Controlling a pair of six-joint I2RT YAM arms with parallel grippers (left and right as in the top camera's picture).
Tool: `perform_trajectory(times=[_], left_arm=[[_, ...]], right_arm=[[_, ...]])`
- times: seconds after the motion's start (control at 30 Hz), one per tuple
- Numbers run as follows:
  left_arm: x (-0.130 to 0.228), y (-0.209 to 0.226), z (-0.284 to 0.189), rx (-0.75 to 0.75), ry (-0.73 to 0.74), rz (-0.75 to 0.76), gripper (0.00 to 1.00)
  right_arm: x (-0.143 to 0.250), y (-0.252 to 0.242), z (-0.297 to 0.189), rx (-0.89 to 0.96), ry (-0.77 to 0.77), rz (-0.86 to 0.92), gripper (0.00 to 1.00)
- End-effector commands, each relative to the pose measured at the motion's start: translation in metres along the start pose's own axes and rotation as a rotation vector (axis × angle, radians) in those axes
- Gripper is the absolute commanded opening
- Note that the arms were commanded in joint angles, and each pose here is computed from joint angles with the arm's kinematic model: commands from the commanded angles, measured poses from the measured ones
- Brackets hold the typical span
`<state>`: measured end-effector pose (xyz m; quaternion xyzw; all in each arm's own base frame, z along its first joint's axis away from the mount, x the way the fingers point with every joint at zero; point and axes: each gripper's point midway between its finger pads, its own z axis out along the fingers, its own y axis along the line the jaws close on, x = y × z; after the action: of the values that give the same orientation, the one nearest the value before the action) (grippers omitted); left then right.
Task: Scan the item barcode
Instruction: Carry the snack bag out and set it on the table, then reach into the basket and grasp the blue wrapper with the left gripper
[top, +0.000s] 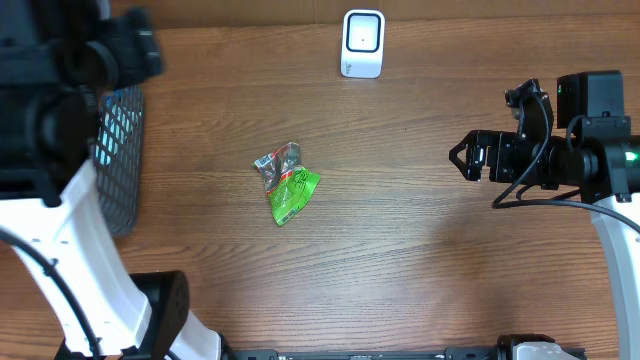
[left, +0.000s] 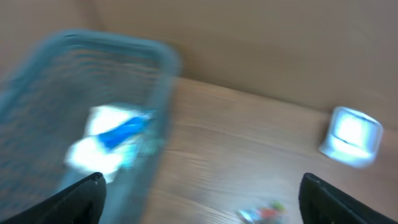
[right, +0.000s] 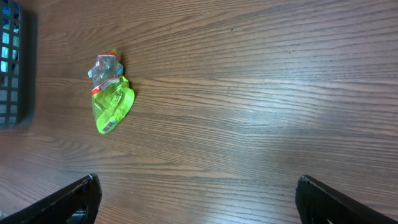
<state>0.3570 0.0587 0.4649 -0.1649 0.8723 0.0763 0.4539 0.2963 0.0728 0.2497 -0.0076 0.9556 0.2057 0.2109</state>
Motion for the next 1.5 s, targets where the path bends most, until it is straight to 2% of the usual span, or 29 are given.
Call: perform_trajectory(times=[0.0,0.13,0.23,0.5,0.77,1.0,1.23,1.47], left_arm=[[0.004,0.061,0.039,-0.223,0.065,-0.078,0.92],[0.009,0.118,0.068,-0.325,0.118,-0.172,0.97],[0.019,0.148,0.102,-0.332,0.179,-0.235,0.98],[0.056,0.192,0.198,-0.301,0.321,-0.333,1.0],[0.109,0.199,0.288,-0.297,0.467,-0.332,0.99],[0.152,0.201,0.334,-0.272,0.573,-0.277,0.98],[0.169,0.187,0.365,-0.151,0.594,-0.217,0.95],[0.169,0.188,0.383,-0.148,0.562,-0.193,0.95]], right_arm=[[-0.007,0.008,-0.006,-0.023,-0.023,-0.006,1.0],[-0.006,0.01,-0.006,-0.032,-0.022,0.001,1.0],[-0.006,0.01,-0.006,-0.032,-0.022,0.005,1.0],[-0.006,0.01,-0.006,-0.032,-0.021,0.012,1.0],[-0.006,0.01,-0.006,-0.032,-0.021,0.012,1.0],[-0.004,0.009,-0.006,-0.03,-0.014,0.015,1.0],[-0.004,0.009,-0.006,-0.03,-0.014,0.014,1.0],[-0.004,0.009,-0.006,-0.031,-0.014,0.015,1.0]])
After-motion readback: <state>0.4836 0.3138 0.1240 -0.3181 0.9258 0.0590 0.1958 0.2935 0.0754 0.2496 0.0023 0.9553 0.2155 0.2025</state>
